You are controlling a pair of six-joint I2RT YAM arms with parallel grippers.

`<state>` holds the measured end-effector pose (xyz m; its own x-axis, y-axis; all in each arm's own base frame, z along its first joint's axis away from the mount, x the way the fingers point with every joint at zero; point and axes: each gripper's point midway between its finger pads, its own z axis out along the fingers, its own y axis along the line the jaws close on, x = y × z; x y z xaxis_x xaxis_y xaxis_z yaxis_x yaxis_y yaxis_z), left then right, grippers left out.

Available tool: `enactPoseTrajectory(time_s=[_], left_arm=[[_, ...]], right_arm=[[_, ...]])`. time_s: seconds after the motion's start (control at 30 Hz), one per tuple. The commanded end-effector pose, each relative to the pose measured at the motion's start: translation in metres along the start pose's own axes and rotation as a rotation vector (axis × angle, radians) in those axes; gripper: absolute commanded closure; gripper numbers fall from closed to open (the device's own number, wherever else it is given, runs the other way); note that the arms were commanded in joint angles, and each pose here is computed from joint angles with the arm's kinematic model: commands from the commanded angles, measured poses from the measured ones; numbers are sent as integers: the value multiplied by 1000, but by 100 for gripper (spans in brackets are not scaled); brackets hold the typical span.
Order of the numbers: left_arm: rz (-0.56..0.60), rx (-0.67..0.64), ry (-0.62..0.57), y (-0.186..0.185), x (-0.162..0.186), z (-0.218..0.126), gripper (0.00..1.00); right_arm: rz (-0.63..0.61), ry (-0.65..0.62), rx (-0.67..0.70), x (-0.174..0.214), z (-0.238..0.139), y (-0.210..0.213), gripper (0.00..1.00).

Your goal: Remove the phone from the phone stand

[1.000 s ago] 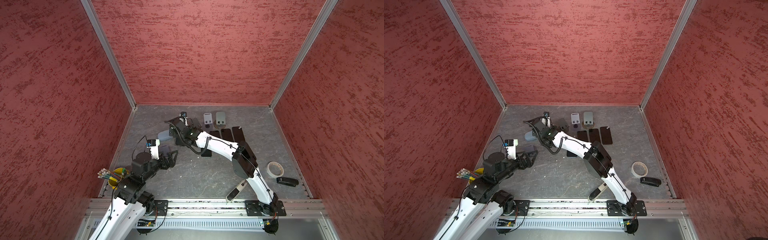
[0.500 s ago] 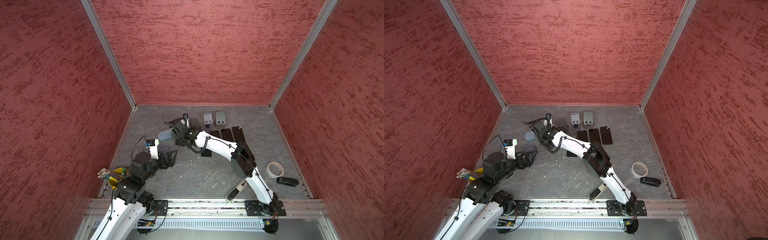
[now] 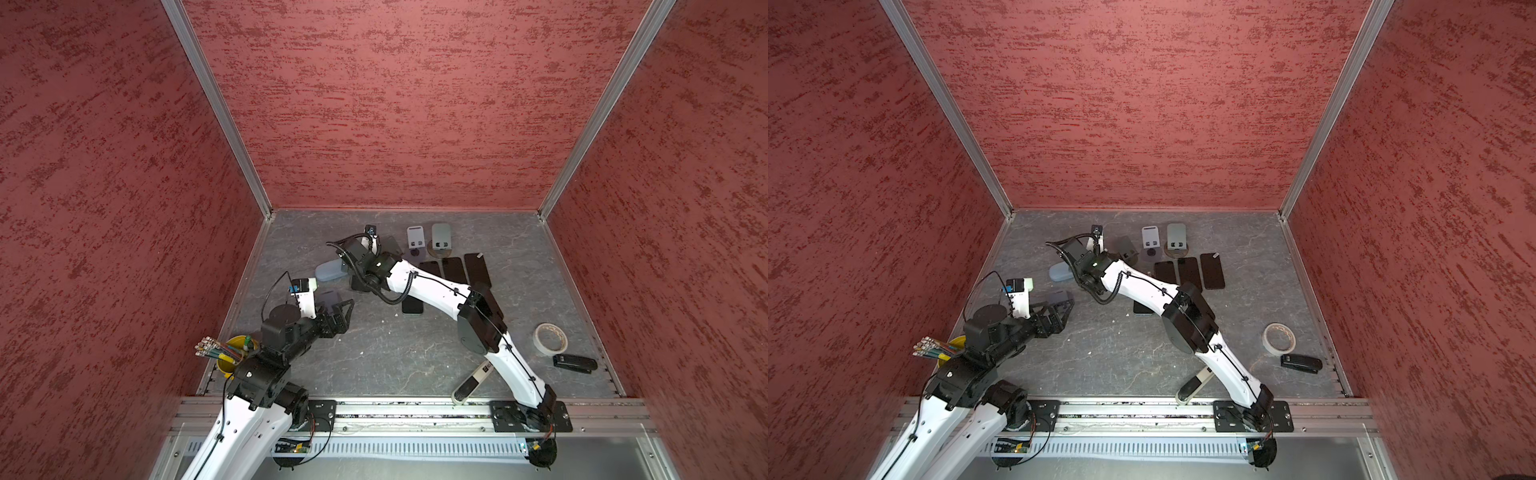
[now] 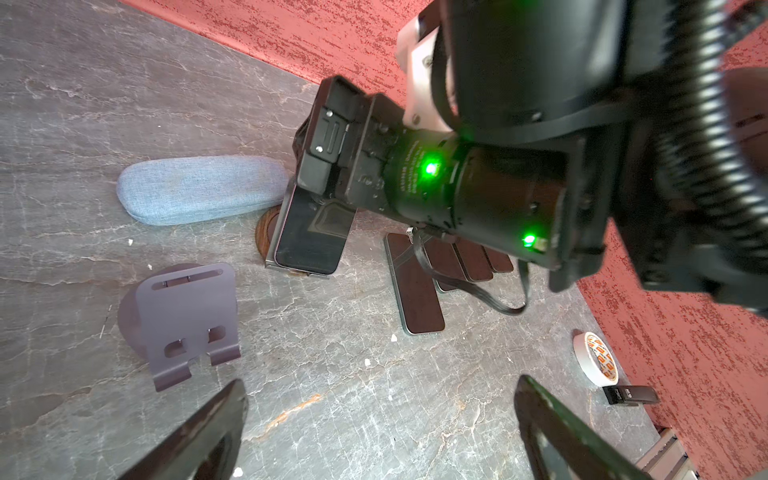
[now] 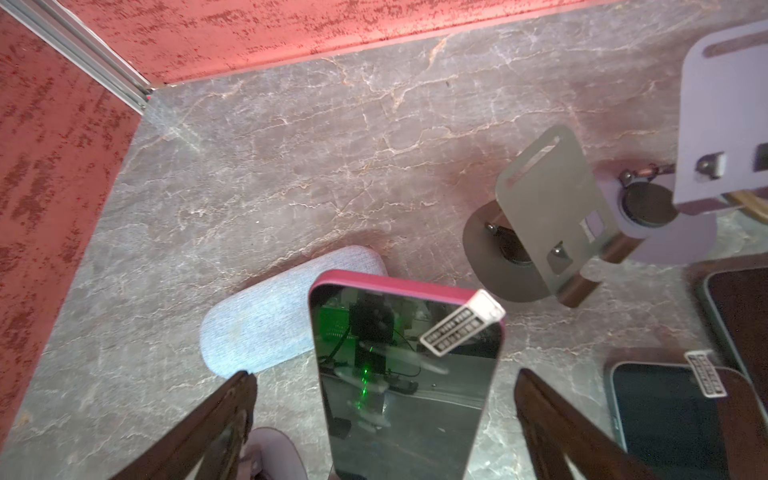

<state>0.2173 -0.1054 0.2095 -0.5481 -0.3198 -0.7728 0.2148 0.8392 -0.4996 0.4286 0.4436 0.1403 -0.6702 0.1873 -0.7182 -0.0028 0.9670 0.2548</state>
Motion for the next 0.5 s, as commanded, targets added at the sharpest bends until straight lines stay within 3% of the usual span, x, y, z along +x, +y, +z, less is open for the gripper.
enactPoseTrajectory(time_s=[0.0, 0.47], left_arm=[[17, 26, -40, -7, -11, -4, 0], [14, 25, -31, -4, -8, -2, 0]], right_arm=[[46, -16, 38, -4, 7, -8, 3], [72, -19, 59, 3, 25, -14, 15]])
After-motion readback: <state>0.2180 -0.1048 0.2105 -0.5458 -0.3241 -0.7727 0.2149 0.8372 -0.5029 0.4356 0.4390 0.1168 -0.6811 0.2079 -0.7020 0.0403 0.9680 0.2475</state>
